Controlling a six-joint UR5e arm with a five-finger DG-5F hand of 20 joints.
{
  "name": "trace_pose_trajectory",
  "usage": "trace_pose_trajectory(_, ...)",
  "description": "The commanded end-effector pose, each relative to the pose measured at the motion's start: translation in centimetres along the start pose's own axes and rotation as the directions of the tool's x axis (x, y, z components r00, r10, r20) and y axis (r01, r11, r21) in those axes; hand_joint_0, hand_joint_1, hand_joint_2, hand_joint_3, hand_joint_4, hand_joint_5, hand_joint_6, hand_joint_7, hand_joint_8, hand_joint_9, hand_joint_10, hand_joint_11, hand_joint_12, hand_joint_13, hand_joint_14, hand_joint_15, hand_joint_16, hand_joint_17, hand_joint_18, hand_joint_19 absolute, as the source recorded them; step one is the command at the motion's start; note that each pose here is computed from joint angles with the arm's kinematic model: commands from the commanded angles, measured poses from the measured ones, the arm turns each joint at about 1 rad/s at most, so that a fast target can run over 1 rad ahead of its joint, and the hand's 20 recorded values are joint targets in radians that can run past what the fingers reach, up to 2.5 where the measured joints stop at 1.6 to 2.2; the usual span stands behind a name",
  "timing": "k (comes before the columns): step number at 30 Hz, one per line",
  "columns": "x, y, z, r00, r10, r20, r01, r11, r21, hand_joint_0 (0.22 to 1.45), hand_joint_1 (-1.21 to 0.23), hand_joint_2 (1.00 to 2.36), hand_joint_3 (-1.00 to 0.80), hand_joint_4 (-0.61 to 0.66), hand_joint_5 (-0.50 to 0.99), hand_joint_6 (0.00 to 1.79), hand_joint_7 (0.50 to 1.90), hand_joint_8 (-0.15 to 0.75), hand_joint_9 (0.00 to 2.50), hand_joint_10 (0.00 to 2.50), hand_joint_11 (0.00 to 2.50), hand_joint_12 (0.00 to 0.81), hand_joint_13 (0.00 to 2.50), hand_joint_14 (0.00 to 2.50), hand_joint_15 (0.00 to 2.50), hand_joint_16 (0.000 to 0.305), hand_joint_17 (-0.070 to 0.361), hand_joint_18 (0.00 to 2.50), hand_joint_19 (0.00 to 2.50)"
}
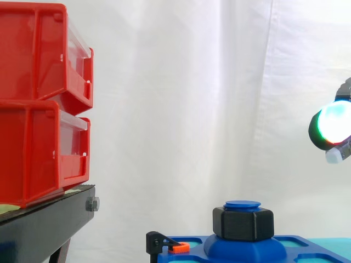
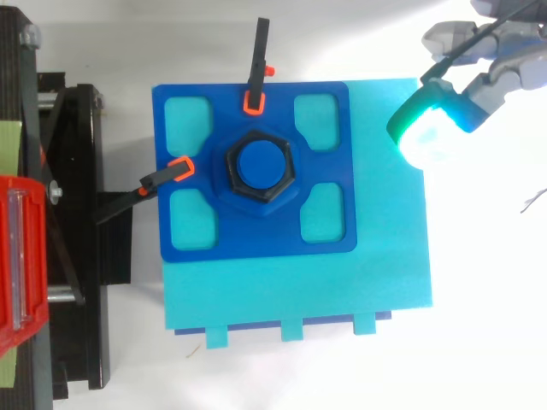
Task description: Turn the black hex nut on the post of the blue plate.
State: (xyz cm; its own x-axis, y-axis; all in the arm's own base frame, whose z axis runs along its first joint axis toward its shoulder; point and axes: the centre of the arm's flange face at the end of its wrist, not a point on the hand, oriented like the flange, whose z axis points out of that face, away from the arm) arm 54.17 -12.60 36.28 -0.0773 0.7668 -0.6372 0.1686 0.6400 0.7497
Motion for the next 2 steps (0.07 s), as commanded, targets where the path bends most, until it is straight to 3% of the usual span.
trace_pose_trajectory(1,0.03,-0.03,0.03,1.0000,0.000,0.000,0.000,1.0000,0.001,0.44,-0.45,1.00,-0.50,0.02,-0.25,0.50,0.54,0.128,0.00,0.00,0.00,0.338,0.00,0.00,0.00,0.059,0.133,0.00,0.04)
trace_pose_trajectory(2,0.03,-0.03,0.03,1.0000,-0.001,0.000,0.001,1.0000,0.001,0.44,-0.45,1.00,-0.50,0.03,-0.25,0.50,0.54,0.127,0.00,0.00,0.00,0.337,0.00,0.00,0.00,0.059,0.133,0.00,0.04)
